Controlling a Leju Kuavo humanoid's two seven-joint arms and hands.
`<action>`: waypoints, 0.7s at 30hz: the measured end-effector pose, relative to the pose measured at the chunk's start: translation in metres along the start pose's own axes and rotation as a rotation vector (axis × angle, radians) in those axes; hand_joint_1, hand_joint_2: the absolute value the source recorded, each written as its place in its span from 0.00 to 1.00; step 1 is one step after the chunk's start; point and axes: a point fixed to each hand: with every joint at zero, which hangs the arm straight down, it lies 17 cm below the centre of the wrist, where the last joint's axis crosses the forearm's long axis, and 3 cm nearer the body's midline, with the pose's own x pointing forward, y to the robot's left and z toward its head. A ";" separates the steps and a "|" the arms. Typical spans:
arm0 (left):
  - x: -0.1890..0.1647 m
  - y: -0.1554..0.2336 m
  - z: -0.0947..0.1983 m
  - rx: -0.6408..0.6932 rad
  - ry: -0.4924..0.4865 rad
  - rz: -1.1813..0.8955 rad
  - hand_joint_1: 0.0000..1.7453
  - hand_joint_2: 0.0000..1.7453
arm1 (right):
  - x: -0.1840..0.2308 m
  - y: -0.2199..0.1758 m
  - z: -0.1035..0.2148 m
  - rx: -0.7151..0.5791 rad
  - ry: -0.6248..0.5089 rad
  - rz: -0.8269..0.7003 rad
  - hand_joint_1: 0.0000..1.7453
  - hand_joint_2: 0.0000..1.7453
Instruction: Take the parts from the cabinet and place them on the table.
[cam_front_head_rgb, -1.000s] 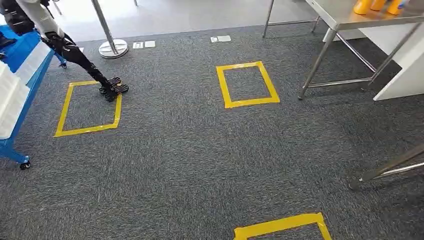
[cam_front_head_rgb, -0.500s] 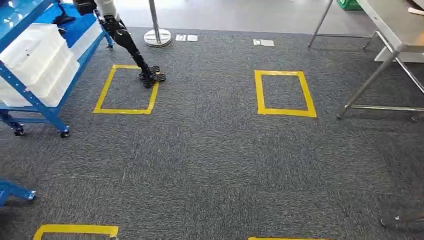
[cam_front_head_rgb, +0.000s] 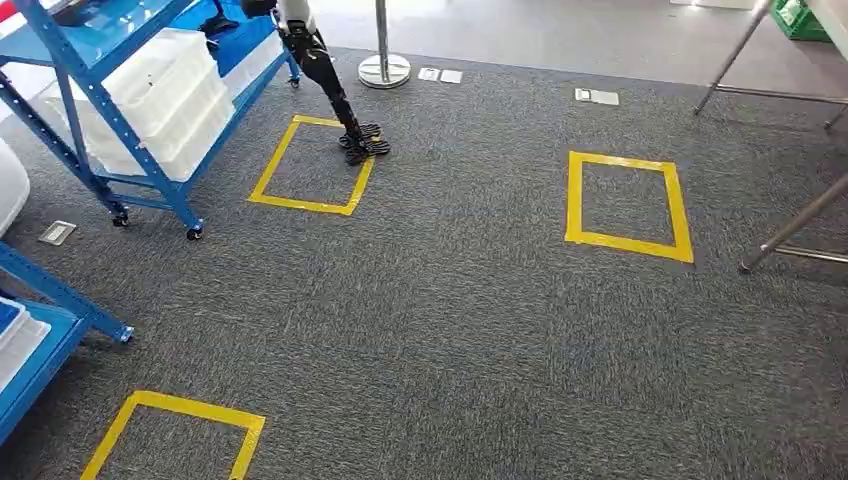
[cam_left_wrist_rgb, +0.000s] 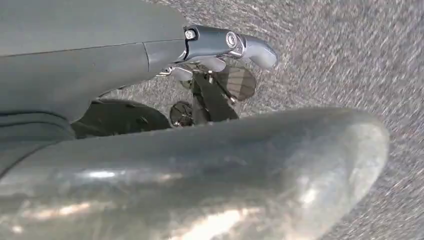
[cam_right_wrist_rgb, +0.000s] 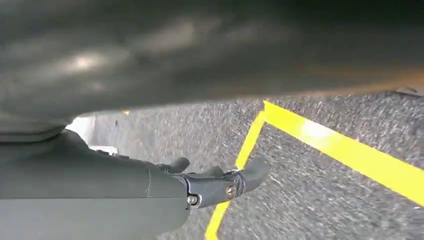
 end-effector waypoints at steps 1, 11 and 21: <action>0.001 0.000 0.000 -0.001 -0.002 0.000 0.00 0.00 | 0.000 0.000 0.000 0.000 0.000 0.000 0.00 0.00; 0.004 -0.005 -0.001 -0.007 -0.010 0.002 0.00 0.00 | 0.000 -0.002 0.000 -0.003 0.000 0.002 0.00 0.00; 0.000 -0.005 0.001 -0.015 -0.008 -0.004 0.00 0.00 | 0.003 -0.004 -0.001 -0.006 -0.001 -0.002 0.00 0.00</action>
